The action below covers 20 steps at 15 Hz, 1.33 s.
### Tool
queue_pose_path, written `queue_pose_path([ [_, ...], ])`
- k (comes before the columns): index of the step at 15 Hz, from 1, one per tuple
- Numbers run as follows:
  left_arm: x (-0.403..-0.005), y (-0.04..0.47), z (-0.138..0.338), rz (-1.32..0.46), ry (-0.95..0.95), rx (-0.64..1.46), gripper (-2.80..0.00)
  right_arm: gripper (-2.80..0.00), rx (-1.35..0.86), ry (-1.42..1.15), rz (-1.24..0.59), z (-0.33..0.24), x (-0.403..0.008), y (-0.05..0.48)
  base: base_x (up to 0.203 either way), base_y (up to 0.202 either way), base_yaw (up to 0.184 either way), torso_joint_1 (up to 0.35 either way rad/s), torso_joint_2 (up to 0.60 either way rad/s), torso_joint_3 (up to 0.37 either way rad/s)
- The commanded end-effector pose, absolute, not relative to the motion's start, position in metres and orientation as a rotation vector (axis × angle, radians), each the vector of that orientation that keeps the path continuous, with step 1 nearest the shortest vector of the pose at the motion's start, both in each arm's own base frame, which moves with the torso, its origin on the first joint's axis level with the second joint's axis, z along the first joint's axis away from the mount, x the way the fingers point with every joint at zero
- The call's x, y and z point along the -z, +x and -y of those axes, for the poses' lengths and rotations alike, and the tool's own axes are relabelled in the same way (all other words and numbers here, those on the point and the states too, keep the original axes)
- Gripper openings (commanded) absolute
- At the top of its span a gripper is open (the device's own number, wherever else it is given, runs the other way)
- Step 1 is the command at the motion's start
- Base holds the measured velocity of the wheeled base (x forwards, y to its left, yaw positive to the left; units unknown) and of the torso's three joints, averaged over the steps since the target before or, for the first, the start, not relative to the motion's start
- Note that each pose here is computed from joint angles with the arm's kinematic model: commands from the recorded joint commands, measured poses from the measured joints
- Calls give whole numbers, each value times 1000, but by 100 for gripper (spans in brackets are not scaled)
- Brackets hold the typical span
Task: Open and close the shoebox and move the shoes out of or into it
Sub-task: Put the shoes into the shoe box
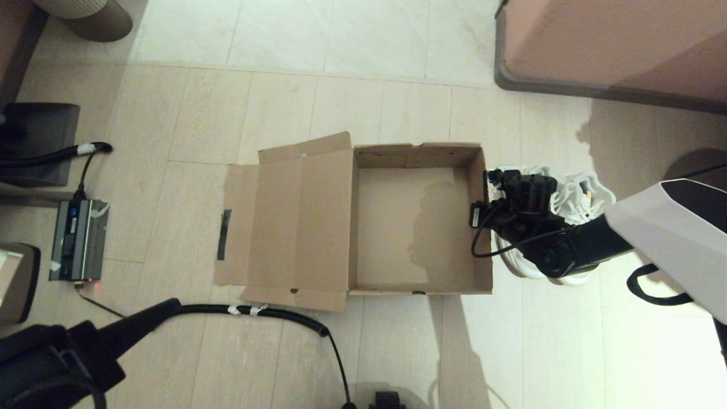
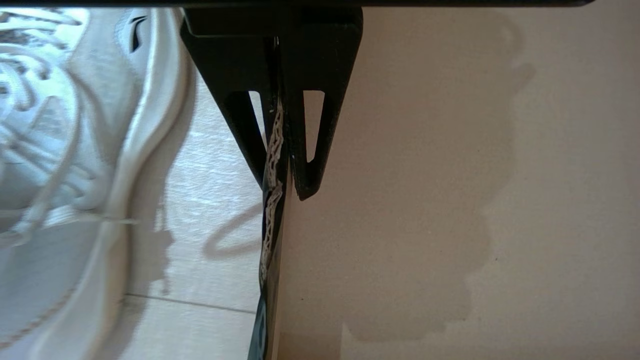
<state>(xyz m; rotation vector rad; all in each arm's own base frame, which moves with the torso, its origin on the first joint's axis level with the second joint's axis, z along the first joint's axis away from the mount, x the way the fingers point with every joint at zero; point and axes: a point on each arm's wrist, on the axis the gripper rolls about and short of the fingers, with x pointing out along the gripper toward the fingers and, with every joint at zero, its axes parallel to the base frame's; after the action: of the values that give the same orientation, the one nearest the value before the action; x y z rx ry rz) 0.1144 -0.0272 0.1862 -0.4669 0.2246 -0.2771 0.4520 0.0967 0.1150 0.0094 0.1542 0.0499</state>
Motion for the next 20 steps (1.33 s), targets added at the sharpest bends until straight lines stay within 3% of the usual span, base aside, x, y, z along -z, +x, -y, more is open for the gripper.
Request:
queue_pose_path([
  [1, -186, 114, 27, -222, -470, 278, -280, -280, -57, 7, -159, -100, -113, 450, 0, 0, 0, 0, 0, 0],
  [12, -183, 111, 27, -228, -470, 276, -280, -280, -45, -1, -145, -96, -108, 447, 0, 0, 0, 0, 0, 0],
  [13, -183, 111, 26, -225, -470, 276, -280, 0, -48, -3, -148, -97, -106, 447, 0, 0, 0, 0, 0, 0],
  [16, -183, 111, 26, -226, -470, 277, -280, 0, -45, 5, -134, -97, -111, 446, 0, 0, 0, 0, 0, 0],
  [20, -183, 111, 26, -230, -491, 275, -280, 0, 30, 39, -31, -77, -157, 436, 0, 0, 0, 0, 0, 0],
])
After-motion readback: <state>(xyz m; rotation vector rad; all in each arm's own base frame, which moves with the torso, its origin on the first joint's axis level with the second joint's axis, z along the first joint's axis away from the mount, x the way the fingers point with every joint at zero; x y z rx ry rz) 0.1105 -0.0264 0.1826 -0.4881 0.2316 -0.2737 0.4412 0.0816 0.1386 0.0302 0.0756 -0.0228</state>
